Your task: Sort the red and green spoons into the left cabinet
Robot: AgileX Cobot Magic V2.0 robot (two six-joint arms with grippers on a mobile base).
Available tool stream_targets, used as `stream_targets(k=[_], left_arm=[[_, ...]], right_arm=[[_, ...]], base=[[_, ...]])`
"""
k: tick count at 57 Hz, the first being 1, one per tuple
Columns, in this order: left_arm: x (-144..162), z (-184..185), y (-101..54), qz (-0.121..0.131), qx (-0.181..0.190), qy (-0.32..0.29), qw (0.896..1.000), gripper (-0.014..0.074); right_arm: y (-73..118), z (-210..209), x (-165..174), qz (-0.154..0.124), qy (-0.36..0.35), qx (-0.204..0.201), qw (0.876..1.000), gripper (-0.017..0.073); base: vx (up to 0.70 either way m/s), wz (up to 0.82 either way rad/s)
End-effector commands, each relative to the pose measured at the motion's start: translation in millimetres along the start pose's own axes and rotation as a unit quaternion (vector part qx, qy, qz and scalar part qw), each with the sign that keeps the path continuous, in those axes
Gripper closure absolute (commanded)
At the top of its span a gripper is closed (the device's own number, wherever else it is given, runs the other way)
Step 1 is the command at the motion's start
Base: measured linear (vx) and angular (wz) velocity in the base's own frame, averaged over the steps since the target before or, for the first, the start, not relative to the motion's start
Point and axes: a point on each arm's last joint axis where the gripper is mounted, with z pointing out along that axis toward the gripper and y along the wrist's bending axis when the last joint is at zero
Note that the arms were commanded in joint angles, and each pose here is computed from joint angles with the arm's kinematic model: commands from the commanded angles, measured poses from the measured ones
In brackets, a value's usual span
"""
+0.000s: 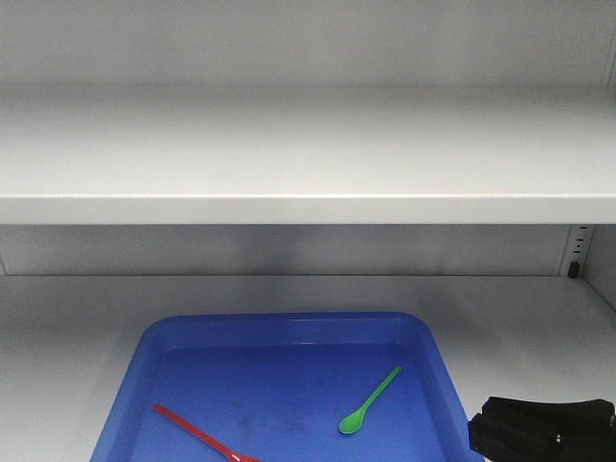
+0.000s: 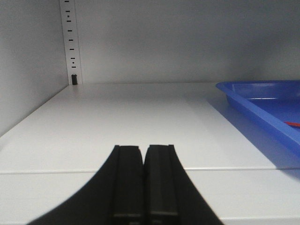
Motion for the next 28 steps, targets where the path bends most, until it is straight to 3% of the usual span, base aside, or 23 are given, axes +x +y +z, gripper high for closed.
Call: stream_targets(k=[1,24,28], left_arm=[[-2.0,-1.2,-0.1,-0.010,0.003,-0.039,0.999,0.0594],[-2.0,-1.2,-0.1,-0.010,0.003,-0.039,0.999,0.0594],[-2.0,-1.2,-0.1,-0.010,0.003,-0.039,0.999,0.0594]], right_arm=[[-0.7,-3.3,-12.4,0.009,-0.026,0.006,1.000,0.0562],[-1.7,-3.1,-12.3,0.004,-0.027,0.011,1.000,0.0562],[-5.4,0.4,-10.4,0.013,-0.019,0.021,1.000,0.0562]], base=[[0.00,0.00],[0.00,0.00],[0.00,0.00]])
